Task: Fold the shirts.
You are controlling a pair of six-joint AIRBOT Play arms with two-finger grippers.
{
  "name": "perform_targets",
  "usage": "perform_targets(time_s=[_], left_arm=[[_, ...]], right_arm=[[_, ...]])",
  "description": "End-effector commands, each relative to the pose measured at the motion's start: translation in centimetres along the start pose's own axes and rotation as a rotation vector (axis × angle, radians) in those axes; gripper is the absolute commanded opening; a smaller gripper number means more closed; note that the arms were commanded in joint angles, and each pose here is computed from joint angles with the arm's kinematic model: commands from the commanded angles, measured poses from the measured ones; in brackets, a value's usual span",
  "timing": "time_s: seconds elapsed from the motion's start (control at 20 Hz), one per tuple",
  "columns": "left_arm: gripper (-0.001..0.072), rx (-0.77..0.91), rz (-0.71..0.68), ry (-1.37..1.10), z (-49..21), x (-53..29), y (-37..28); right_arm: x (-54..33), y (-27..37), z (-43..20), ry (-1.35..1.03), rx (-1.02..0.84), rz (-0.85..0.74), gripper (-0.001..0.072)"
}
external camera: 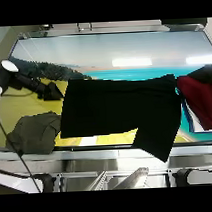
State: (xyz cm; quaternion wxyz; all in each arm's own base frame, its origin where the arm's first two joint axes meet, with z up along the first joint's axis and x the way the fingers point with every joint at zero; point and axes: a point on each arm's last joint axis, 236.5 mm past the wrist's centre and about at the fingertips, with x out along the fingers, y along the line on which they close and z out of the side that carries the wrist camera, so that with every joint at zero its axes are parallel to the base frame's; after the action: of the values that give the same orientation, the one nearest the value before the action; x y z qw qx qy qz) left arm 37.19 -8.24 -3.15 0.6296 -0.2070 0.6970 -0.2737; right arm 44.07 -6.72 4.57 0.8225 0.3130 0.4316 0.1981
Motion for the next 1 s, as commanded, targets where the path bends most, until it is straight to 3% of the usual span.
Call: perform_targets(time_s=[0.0,0.3,0.55,0.6,0.7,0.95], left_arm=[[0.0304,-0.109,-0.053,0.058,-6.2,2.3,-0.2],[0.0304,-0.231,-0.025,-0.054,-10.4,2.2,1.2],[0.0304,-0.358,0.159,-0.032,-13.5,1.0,7.2],[0.0287,-0.368,0.167,-0.061,-13.1,0.7,7.8],[0.0,-0.355,0.181,-0.097,-12.3,0.3,8.4],[0.0006,-0.32,0.258,-0.136,-11.4,-0.9,9.9]], right_arm=[[-0.1,1.2,-4.4,0.075,0.071,0.046,0.0156],[0.8,1.7,-9.6,0.118,0.114,0.057,0.0156],[0.7,1.9,-10.0,0.117,0.105,0.057,0.0156],[0.7,1.9,-10.0,0.116,0.104,0.057,0.0156],[0.7,1.9,-9.9,0.115,0.103,0.056,0.0156],[0.8,1.8,-9.8,0.11,0.104,0.05,0.0156]])
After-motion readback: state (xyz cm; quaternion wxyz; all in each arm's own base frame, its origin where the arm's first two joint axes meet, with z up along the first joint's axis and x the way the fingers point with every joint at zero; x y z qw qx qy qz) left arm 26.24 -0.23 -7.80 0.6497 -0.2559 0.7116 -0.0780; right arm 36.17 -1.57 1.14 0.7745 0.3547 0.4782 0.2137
